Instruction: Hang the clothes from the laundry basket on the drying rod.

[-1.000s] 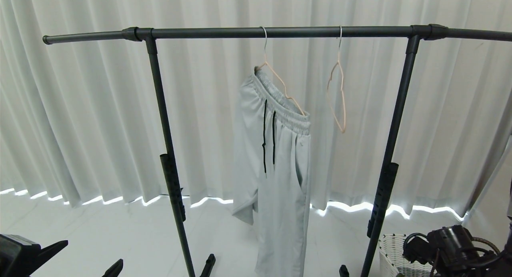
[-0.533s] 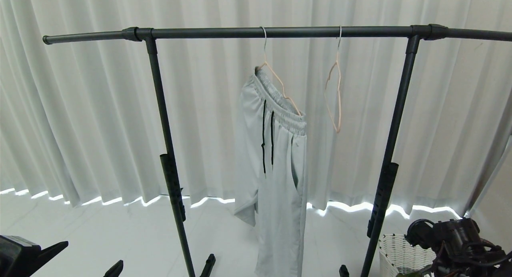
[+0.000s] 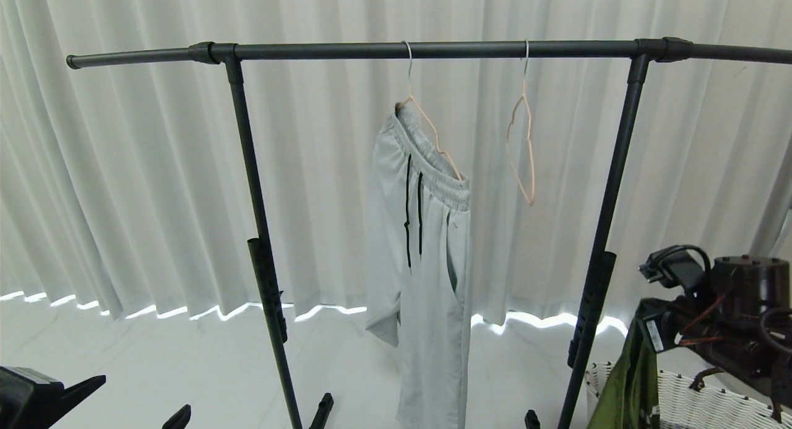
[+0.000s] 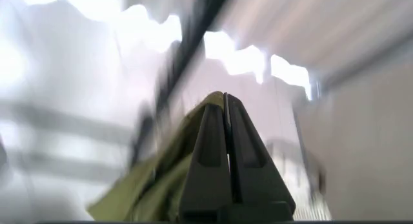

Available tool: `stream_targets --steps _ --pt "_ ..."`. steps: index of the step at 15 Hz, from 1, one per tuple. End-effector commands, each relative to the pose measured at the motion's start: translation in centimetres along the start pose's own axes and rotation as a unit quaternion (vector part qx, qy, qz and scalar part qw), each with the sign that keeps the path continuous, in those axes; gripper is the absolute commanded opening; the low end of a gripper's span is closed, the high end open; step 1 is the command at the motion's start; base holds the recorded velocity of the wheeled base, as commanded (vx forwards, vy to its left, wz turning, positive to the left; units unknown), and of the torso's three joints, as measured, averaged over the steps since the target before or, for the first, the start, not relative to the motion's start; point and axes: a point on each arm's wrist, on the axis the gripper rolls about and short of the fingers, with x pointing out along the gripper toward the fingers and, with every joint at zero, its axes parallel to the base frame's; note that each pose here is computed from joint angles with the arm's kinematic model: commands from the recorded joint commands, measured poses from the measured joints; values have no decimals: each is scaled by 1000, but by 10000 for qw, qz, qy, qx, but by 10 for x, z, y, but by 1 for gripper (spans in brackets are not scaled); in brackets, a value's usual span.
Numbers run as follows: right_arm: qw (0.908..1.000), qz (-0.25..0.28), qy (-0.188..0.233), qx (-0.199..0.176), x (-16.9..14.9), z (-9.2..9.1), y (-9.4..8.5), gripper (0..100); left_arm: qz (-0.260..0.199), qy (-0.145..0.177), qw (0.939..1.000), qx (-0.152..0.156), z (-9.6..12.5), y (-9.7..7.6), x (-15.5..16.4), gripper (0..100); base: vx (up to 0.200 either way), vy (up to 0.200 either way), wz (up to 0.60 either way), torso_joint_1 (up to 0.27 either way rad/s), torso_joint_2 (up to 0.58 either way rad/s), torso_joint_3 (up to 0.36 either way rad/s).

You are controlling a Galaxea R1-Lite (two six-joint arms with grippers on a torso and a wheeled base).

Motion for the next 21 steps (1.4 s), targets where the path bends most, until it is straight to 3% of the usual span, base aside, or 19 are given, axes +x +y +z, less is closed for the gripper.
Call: stream_targets --steps 1,3,6,8,12,16,21 --pt "9952 -132 -936 238 -17 42 -13 0 3 -1 10000 -2 0 0 0 100 0 0 0 0 0 0" --pt "9920 -196 -1212 286 -28 60 -20 0 6 16 10000 -3 -1 0 0 100 0 0 0 0 0 0" --pt "9913 -194 -1267 293 -61 81 -32 0 -11 170 9999 -8 -4 -1 -1 100 0 0 0 0 0 0" --pt "9937 -117 -1089 223 -78 77 -34 0 -9 162 9999 -8 -4 -1 -1 100 -200 0 0 2 2 7" --pt "9992 67 -393 -10 -93 44 -29 0 -22 214 9998 -12 -5 -1 -1 100 -200 0 0 6 2 1" --pt "9993 112 -354 -38 -97 36 -27 0 -272 458 9986 -58 -11 -4 -1 100 -200 0 0 2 1 4" --pt "9969 572 -483 -223 -100 39 -9 0 -552 299 9980 98 -11 -6 -5 100 -40 0 0 2 0 0"
